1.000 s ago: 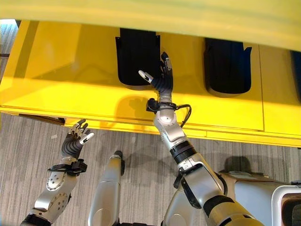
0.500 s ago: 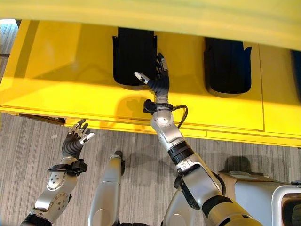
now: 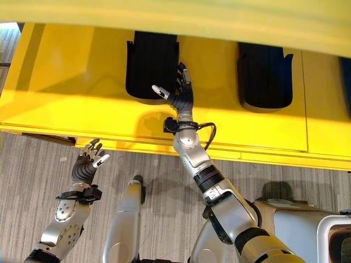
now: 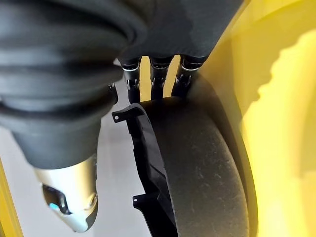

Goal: Move parts from the plastic box to the shelf.

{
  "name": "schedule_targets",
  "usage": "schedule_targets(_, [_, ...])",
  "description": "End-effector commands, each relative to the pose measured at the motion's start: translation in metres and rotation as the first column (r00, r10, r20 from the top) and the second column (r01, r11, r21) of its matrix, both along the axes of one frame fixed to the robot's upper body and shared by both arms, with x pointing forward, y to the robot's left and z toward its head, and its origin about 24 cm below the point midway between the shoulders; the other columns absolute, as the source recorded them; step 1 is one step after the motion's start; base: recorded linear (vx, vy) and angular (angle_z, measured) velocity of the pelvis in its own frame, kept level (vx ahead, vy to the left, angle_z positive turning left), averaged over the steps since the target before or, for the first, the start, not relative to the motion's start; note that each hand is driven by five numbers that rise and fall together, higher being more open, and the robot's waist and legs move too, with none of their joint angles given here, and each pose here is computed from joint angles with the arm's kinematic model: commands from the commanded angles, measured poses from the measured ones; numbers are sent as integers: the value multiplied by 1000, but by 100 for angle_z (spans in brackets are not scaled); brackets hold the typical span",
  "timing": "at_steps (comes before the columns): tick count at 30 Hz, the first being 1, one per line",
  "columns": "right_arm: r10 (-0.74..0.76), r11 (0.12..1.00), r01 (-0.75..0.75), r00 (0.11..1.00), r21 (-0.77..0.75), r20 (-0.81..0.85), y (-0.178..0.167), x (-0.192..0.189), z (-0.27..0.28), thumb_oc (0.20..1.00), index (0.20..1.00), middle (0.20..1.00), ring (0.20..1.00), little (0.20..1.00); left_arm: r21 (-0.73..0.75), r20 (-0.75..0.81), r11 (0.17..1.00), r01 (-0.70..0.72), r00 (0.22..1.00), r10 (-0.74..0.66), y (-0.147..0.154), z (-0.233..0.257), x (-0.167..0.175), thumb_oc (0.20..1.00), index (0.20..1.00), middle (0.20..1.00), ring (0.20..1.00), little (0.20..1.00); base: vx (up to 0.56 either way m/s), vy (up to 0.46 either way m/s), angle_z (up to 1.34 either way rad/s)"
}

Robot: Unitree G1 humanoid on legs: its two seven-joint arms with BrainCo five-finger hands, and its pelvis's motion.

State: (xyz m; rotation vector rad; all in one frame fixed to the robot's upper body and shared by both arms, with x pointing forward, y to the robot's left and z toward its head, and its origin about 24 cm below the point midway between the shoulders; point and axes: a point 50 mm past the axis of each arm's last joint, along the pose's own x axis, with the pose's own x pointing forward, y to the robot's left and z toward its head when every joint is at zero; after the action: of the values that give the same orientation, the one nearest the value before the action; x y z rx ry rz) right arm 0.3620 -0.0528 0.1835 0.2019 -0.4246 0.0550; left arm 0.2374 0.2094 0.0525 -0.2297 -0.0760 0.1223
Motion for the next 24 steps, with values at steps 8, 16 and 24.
schedule_targets(8, [53,997,-52,998,49,-24,5,-11,-11,1000,1000,1000,1000,1000,67,161,997,29,986,-40,-2,30,6,1000,1000,1000,1000,1000,0,0,0])
schedule_targets(16, [-3,995,1,1000,97,20,-27,-24,-16,1000,1000,1000,1000,1000,69,135,996,52,989,-61,-4,24,4,1000,1000,1000,1000,1000,-1,-2,-1])
schedule_targets(24, [-16,995,13,999,97,34,-53,-49,-35,1000,1000,1000,1000,1000,64,87,996,59,994,-65,-1,13,-2,1000,1000,1000,1000,1000,-4,-27,-8])
